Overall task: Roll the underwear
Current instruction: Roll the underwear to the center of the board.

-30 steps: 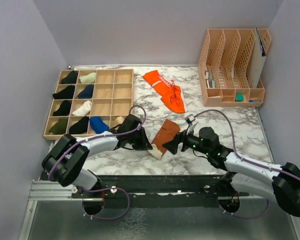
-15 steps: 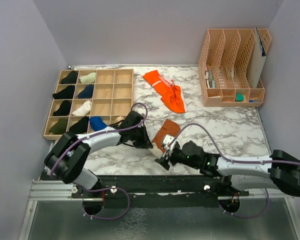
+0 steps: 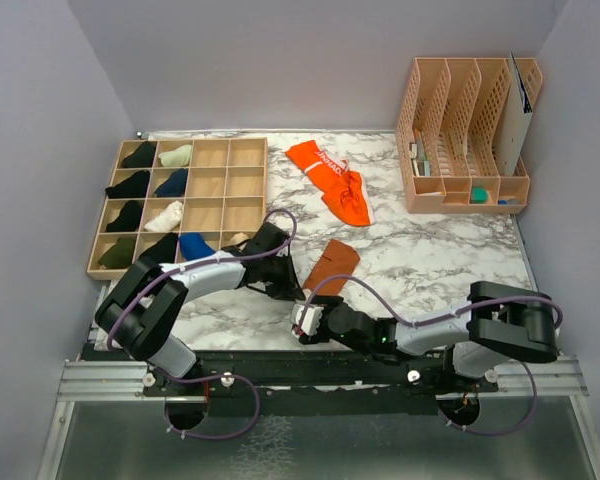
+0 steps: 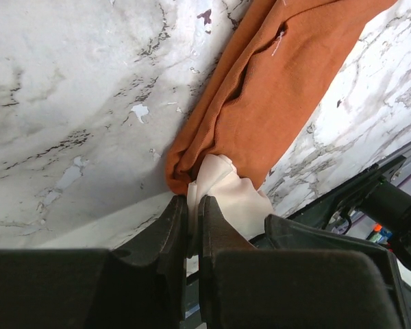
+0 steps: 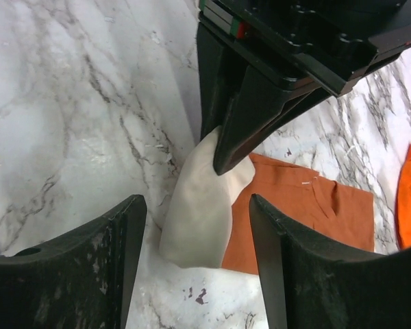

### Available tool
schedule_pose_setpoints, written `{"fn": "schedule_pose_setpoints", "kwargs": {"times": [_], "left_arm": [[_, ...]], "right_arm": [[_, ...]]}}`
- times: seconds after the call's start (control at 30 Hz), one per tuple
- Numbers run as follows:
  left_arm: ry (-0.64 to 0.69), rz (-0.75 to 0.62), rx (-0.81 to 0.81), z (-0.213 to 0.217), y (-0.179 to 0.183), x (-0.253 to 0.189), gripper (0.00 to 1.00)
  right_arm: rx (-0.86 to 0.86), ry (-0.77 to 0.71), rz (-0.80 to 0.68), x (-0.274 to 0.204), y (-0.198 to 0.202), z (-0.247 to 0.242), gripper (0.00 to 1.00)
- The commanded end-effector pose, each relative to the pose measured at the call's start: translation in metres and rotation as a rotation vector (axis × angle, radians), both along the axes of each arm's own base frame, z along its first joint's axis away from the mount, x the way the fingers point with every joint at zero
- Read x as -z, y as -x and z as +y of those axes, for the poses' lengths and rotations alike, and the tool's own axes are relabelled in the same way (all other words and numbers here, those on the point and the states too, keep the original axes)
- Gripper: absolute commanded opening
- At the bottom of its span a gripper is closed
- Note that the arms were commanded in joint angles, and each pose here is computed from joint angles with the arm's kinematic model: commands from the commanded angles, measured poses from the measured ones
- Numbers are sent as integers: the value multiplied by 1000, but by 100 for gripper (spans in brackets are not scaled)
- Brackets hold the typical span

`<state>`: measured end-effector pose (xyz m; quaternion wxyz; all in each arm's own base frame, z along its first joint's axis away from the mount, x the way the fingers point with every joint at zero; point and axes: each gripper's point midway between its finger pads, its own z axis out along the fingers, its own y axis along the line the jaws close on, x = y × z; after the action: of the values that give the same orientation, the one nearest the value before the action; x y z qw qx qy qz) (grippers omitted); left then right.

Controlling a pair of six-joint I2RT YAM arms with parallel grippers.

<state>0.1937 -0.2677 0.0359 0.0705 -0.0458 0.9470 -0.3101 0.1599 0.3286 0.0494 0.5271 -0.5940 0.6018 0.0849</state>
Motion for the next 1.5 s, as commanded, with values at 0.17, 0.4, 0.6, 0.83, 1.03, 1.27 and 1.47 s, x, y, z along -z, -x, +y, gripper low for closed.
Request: {"fn": "schedule_pose_setpoints", "kwargs": {"times": [0.17, 0.4, 0.6, 0.83, 1.03, 1.27, 1.47], "left_arm": [[-4, 25, 8, -1, 2, -6, 0], [-8, 30, 9, 0, 2, -6, 0], [-13, 23, 6, 3, 1, -8, 0], [-27, -37, -71, 21, -10, -16, 37], [-13, -138, -127, 33, -16, -33, 67], [88, -248, -97, 35, -6, -52, 75], [187, -270, -32, 33, 17, -49, 77]], "right_arm": [[84, 12, -68, 3, -17, 5, 55], [111, 27, 17, 25, -10, 0, 26], [188, -4, 65, 33, -11, -7, 2], [-7, -285, 406, -1, 34, 26, 1], [-45, -487, 702, -13, 49, 29, 0], [-7, -611, 950, -3, 43, 22, 1], [85, -703, 1136, 3, 29, 11, 2]]}}
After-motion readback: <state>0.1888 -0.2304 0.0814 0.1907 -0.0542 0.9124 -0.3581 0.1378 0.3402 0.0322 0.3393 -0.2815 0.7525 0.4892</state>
